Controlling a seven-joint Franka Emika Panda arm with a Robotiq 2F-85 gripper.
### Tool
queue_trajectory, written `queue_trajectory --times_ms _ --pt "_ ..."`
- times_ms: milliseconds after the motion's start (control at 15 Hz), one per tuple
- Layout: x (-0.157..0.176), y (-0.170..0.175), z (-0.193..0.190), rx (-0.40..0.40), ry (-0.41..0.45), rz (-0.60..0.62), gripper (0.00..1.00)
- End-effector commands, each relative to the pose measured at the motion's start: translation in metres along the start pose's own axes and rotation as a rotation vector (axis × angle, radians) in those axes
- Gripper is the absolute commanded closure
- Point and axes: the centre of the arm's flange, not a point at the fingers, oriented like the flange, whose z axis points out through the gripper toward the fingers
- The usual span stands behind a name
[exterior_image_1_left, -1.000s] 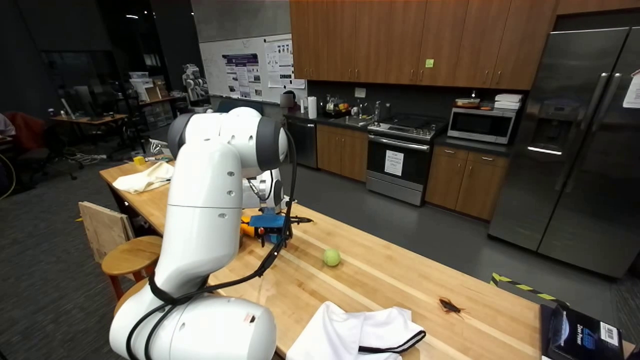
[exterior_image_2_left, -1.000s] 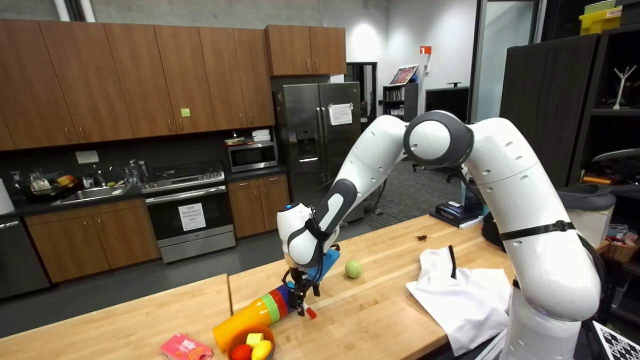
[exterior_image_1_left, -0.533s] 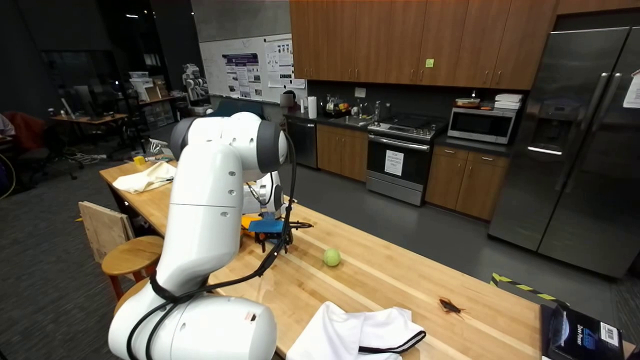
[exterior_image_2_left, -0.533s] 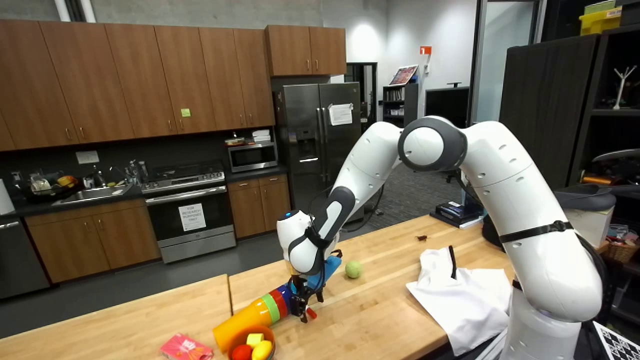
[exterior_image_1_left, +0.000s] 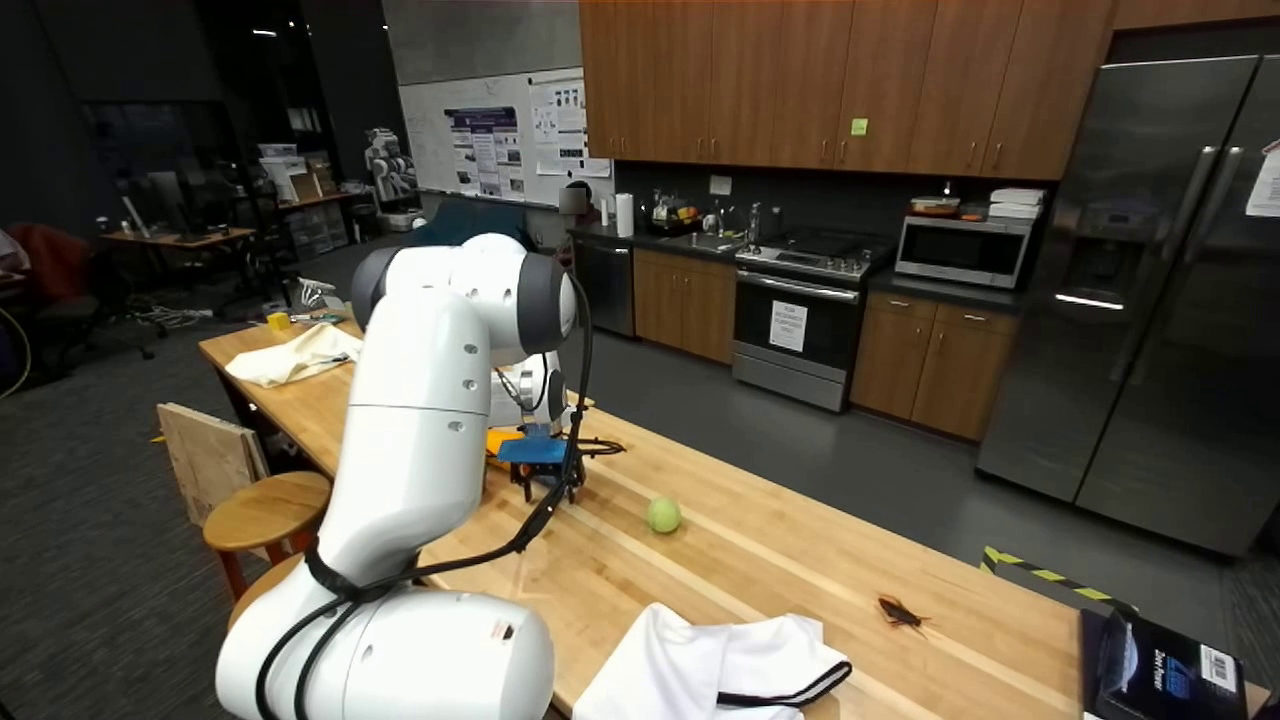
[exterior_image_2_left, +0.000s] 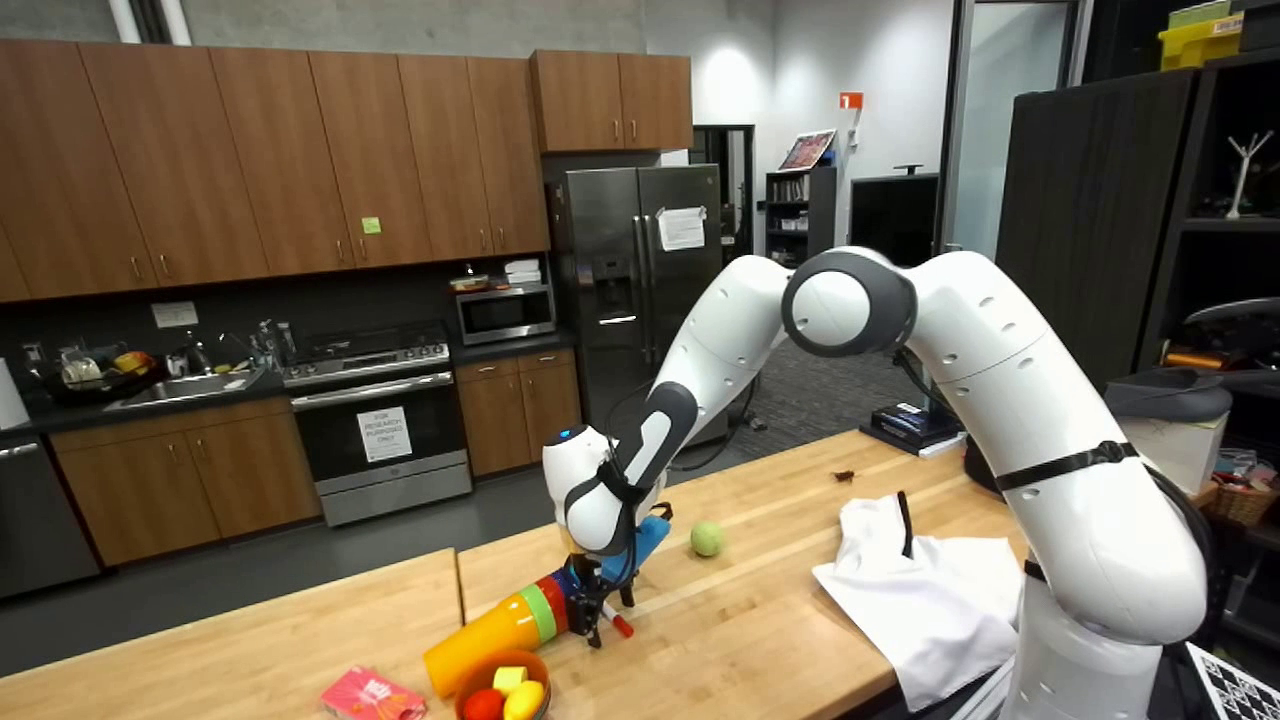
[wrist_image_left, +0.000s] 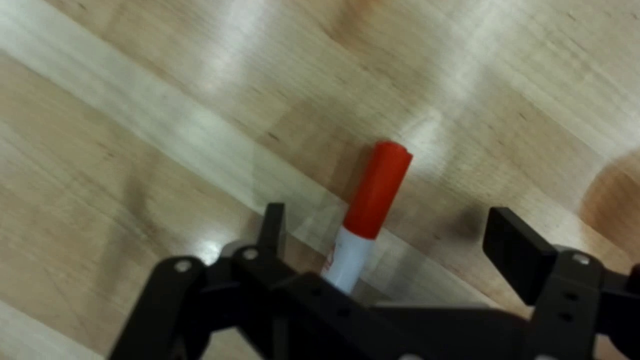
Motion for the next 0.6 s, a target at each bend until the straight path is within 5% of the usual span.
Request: queue_trajectory --times_ms 0,133,533 --pt "0.014 -0.004 0.003 -0.016 0.004 0.009 0.25" --pt "0.018 -0.004 0.003 -0.017 0.009 0.005 0.31" --pt "0.016 -0.014 -0.002 -0.032 0.001 -0.017 0.73"
